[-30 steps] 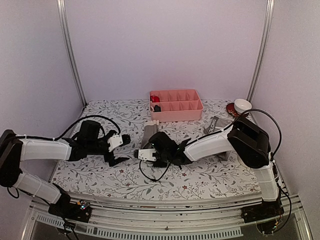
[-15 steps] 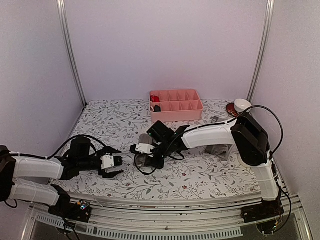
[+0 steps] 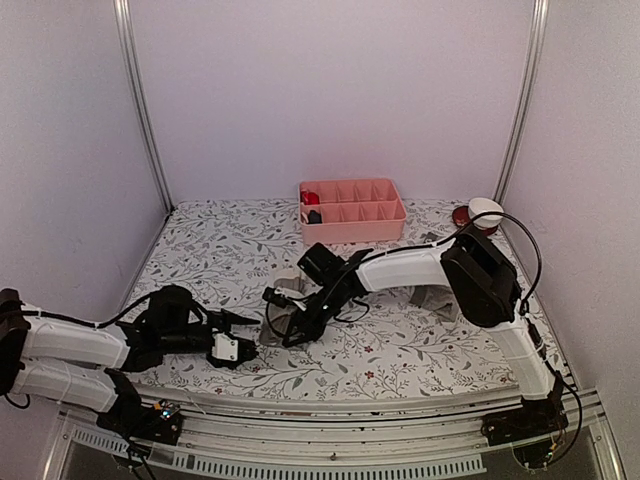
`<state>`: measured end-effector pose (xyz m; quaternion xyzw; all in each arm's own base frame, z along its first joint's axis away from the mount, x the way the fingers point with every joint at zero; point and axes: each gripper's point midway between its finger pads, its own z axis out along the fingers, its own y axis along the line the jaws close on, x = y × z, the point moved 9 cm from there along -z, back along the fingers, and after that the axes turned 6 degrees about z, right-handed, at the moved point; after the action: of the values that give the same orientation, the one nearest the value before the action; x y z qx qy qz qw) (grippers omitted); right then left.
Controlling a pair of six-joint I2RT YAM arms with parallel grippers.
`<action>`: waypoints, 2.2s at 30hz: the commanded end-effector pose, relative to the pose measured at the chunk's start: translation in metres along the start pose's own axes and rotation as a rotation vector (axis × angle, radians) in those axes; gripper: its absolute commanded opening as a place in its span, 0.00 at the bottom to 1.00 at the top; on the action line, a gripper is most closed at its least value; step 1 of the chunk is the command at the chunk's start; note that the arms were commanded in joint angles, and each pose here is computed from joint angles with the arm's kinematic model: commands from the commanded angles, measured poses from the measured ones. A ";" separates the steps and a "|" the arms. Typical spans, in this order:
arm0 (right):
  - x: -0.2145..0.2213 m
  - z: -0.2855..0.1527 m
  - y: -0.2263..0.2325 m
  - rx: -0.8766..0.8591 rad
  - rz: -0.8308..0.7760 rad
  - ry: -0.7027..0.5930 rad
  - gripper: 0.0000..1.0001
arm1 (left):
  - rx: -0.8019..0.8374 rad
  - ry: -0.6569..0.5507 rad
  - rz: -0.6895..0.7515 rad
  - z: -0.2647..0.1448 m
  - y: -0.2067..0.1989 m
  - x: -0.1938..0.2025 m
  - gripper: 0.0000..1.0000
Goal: Roll the underwear
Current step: Roll the underwear at the center of the board.
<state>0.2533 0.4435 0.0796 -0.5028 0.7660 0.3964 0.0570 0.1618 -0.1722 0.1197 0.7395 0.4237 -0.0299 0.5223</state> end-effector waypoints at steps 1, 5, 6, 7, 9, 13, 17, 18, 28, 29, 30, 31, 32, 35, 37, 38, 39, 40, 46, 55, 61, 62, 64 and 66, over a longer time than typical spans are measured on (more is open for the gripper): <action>0.013 0.002 -0.023 -0.098 0.156 0.015 0.02 | 0.004 0.039 0.095 0.008 -0.015 -0.003 0.66; 0.014 0.000 -0.031 -0.108 0.186 0.003 0.02 | 0.000 0.055 0.147 0.017 -0.018 -0.007 0.57; 0.015 0.000 -0.032 -0.108 0.190 0.003 0.02 | -0.012 0.069 0.148 0.020 -0.018 -0.006 0.52; 0.015 -0.001 -0.033 -0.106 0.192 0.002 0.02 | -0.027 0.087 0.136 0.022 -0.016 -0.005 0.48; 0.015 -0.001 -0.033 -0.104 0.191 0.000 0.02 | -0.028 0.137 0.094 0.027 -0.014 -0.001 0.48; 0.014 -0.001 -0.034 -0.089 0.191 -0.002 0.02 | -0.022 0.222 0.074 0.027 -0.018 0.012 0.53; 0.014 -0.002 -0.034 -0.083 0.192 -0.002 0.02 | -0.019 0.223 0.028 0.018 -0.011 0.017 0.54; 0.014 -0.002 -0.034 -0.083 0.193 -0.003 0.02 | -0.010 0.226 0.019 0.017 -0.010 0.018 0.53; 0.014 -0.003 -0.035 -0.068 0.194 -0.008 0.03 | 0.227 0.297 -0.054 0.040 -0.015 0.030 0.26; 0.014 -0.003 -0.035 -0.067 0.193 -0.008 0.03 | 0.239 0.300 -0.052 0.041 -0.016 0.031 0.26; 0.014 -0.003 -0.035 -0.065 0.194 -0.008 0.03 | 0.256 0.303 -0.050 0.042 -0.018 0.032 0.25; 0.014 -0.003 -0.035 -0.064 0.194 -0.008 0.03 | 0.266 0.306 -0.048 0.043 -0.020 0.033 0.25; 0.014 -0.003 -0.036 -0.062 0.193 -0.009 0.03 | 0.276 0.305 -0.048 0.044 -0.021 0.033 0.26; 0.014 -0.003 -0.035 -0.063 0.192 -0.009 0.03 | 0.273 0.314 -0.051 0.047 -0.019 0.034 0.36; 0.014 -0.003 -0.036 -0.062 0.192 -0.010 0.03 | 0.251 0.327 -0.050 0.050 -0.016 0.035 0.46; 0.014 -0.003 -0.036 -0.062 0.193 -0.010 0.03 | 0.235 0.332 -0.048 0.051 -0.014 0.036 0.48; 0.014 -0.003 -0.036 -0.061 0.192 -0.010 0.03 | 0.216 0.340 -0.052 0.053 -0.011 0.036 0.49; 0.014 -0.003 -0.036 -0.061 0.191 -0.010 0.03 | 0.188 0.345 -0.052 0.054 -0.009 0.037 0.49; 0.014 -0.003 -0.036 -0.060 0.191 -0.009 0.03 | 0.040 0.333 -0.003 0.051 0.001 0.035 0.23; 0.014 -0.003 -0.036 -0.059 0.189 -0.009 0.03 | -0.016 0.327 0.001 0.035 0.002 0.030 0.68; 0.015 -0.003 -0.035 -0.061 0.188 -0.008 0.03 | 0.105 0.395 -0.047 0.044 -0.010 0.043 0.58; 0.015 -0.003 -0.036 -0.061 0.188 -0.008 0.03 | 0.129 0.403 -0.057 0.048 -0.012 0.045 0.58; 0.015 -0.003 -0.035 -0.065 0.190 -0.008 0.03 | 0.145 0.400 -0.063 0.054 -0.013 0.046 0.57; 0.015 -0.003 -0.036 -0.078 0.194 -0.011 0.03 | 0.142 0.393 -0.048 0.059 -0.014 0.046 0.52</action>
<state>0.2749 0.4300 0.0734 -0.4361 0.7813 0.4462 0.0150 0.2107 -0.1936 0.0827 0.7369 0.5176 0.0868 0.4261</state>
